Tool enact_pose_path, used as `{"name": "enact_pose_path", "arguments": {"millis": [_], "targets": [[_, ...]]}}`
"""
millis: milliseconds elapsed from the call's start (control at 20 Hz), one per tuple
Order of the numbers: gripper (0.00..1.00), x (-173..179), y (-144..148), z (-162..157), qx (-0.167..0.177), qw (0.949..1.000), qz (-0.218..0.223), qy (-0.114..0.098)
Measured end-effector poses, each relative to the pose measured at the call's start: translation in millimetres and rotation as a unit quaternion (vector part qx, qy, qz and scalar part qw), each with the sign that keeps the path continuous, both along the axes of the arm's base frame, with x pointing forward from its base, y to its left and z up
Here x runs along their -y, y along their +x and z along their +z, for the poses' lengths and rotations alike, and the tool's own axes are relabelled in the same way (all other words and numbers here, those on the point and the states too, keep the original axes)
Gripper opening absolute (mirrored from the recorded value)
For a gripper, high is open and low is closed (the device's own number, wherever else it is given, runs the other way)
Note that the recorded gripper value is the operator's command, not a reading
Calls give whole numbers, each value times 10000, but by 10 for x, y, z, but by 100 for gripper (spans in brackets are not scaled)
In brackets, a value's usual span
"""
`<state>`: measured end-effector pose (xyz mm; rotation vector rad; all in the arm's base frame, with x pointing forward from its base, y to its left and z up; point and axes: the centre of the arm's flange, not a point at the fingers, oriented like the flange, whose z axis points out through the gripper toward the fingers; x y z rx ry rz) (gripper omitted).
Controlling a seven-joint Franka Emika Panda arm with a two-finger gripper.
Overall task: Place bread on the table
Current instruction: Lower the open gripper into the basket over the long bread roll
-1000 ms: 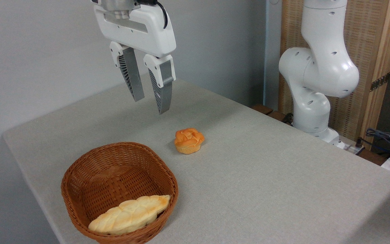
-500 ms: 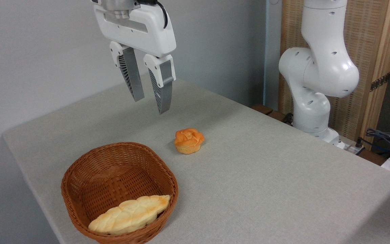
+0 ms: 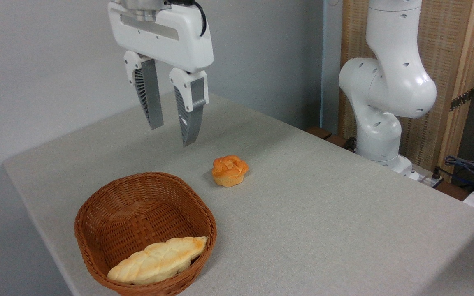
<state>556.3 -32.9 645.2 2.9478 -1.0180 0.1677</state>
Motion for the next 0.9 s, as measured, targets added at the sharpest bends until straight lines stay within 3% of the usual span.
{"name": "enact_pose_path", "arguments": {"millis": [300,500,700,900], "targets": [[100,12,313,-397,315,9995,45,13],[100,-45,391,-770,376,9980,-128,485],[100,-57,417,-1175,309,9940,-587,875],[100,-12,458,-1449,360,9903,-867,1019]]}}
